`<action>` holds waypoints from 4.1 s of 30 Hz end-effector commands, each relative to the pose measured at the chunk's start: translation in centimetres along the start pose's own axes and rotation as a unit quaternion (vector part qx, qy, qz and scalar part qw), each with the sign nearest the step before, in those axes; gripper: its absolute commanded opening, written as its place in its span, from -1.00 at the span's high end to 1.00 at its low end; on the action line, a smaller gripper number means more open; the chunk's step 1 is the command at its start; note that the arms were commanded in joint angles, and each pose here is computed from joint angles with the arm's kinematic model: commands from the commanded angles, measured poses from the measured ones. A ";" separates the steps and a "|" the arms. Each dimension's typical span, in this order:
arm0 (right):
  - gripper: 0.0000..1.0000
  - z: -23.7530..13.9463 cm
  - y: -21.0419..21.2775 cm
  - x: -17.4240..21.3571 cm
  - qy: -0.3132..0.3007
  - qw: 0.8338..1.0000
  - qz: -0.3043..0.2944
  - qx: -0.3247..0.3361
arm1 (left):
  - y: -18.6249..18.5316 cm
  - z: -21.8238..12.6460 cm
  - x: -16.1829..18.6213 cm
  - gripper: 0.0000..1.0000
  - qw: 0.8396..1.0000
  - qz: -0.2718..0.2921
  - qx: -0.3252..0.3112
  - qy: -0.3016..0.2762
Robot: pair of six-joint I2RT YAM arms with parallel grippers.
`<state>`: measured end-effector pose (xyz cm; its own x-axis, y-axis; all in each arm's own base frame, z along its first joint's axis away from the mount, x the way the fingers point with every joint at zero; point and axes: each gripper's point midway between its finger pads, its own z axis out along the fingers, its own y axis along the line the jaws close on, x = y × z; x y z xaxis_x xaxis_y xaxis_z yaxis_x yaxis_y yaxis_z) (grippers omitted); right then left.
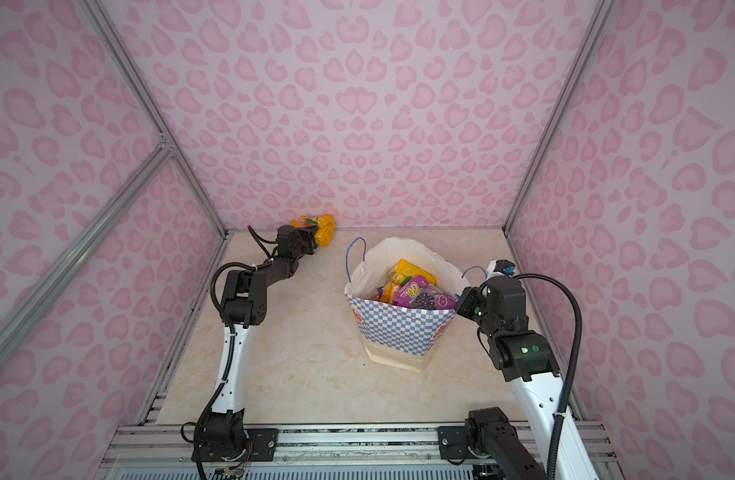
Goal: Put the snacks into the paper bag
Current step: 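Lower the left gripper onto the yellow pack and grasp it, then lift the yellow pack and carry it over the bag with the left gripper, then lower the yellow pack into the bag with the left gripper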
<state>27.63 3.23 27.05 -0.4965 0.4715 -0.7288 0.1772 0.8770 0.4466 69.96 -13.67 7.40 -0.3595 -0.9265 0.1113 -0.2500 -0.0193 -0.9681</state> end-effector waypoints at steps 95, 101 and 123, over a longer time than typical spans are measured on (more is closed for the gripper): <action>0.94 -5.1 1.1 -2.5 -0.045 0.999 -0.014 -0.017 | -7.9 -23.2 43.1 0.68 0.043 0.982 0.006 0.184; 0.94 -5.0 1.5 -2.8 -0.047 0.999 -0.011 -0.023 | -5.7 -21.8 42.5 0.68 0.018 0.979 -0.010 0.202; 0.95 -5.2 1.6 -2.7 -0.047 0.998 -0.004 -0.030 | -5.8 -23.8 44.4 -0.21 0.076 0.959 0.016 0.272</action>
<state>24.66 2.87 32.01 -0.4357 0.4671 -0.7694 0.1300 0.8785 0.4597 35.41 -45.27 21.54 0.3159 0.9348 -0.1626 0.6875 -0.1074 0.7182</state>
